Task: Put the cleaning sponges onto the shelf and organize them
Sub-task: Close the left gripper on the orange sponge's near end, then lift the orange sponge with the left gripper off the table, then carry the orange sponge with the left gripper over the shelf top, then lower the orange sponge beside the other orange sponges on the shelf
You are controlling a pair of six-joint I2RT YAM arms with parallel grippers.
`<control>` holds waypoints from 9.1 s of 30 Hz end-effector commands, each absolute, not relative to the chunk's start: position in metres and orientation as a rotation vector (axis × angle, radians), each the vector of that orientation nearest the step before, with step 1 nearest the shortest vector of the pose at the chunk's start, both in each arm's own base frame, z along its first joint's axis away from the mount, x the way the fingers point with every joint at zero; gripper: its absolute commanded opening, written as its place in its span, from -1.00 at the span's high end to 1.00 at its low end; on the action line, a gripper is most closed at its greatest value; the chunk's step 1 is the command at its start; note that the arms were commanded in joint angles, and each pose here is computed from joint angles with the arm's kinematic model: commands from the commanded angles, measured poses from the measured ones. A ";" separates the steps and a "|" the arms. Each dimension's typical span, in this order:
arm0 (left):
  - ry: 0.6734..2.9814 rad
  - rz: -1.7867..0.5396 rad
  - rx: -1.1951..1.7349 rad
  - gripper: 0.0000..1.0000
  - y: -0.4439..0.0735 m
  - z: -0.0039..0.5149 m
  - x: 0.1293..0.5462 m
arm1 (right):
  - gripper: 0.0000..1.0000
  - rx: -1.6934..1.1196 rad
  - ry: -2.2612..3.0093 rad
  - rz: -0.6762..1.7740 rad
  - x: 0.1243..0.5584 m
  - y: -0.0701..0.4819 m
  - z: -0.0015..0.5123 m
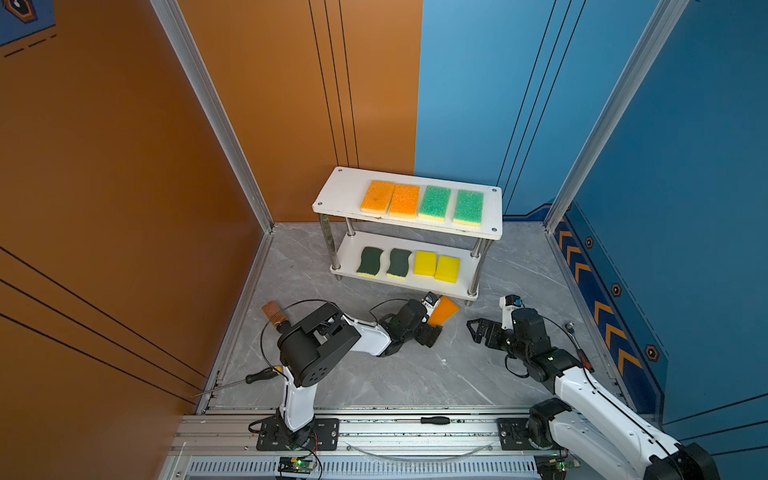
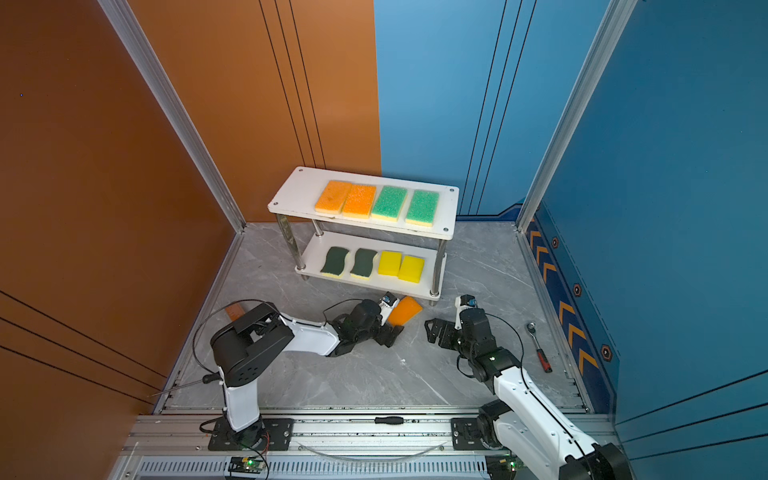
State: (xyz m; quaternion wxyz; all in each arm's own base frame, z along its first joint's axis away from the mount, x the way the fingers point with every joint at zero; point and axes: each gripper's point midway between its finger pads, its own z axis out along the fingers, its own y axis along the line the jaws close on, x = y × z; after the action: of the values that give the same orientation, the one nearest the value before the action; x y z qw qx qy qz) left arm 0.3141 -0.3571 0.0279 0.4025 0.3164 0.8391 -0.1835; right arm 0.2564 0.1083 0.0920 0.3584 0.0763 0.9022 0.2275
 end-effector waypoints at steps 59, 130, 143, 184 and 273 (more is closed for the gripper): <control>2.245 -0.259 0.830 -0.23 -0.329 -0.015 0.293 | -1.00 0.222 2.322 0.600 0.251 0.105 0.091; 2.035 -0.354 0.625 -0.20 -0.247 0.230 0.247 | -0.99 0.215 2.355 0.658 0.260 0.120 0.076; 2.003 -0.347 0.540 -0.21 -0.211 0.271 0.245 | -1.00 0.206 2.359 0.665 0.262 0.124 0.076; 1.834 -0.239 0.321 -0.29 -0.131 0.395 0.251 | -1.00 0.152 2.371 0.680 0.267 0.139 0.082; 1.948 -0.209 0.108 -0.33 -0.102 0.408 0.469 | -1.00 0.119 2.312 0.712 0.255 0.149 0.109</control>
State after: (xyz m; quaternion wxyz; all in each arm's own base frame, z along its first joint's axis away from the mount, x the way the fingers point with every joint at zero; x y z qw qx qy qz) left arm 0.4645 -0.1006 0.3928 0.5380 0.0458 0.8381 -0.0778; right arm 0.2579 0.1531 0.1085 0.3512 0.0353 0.8919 0.2827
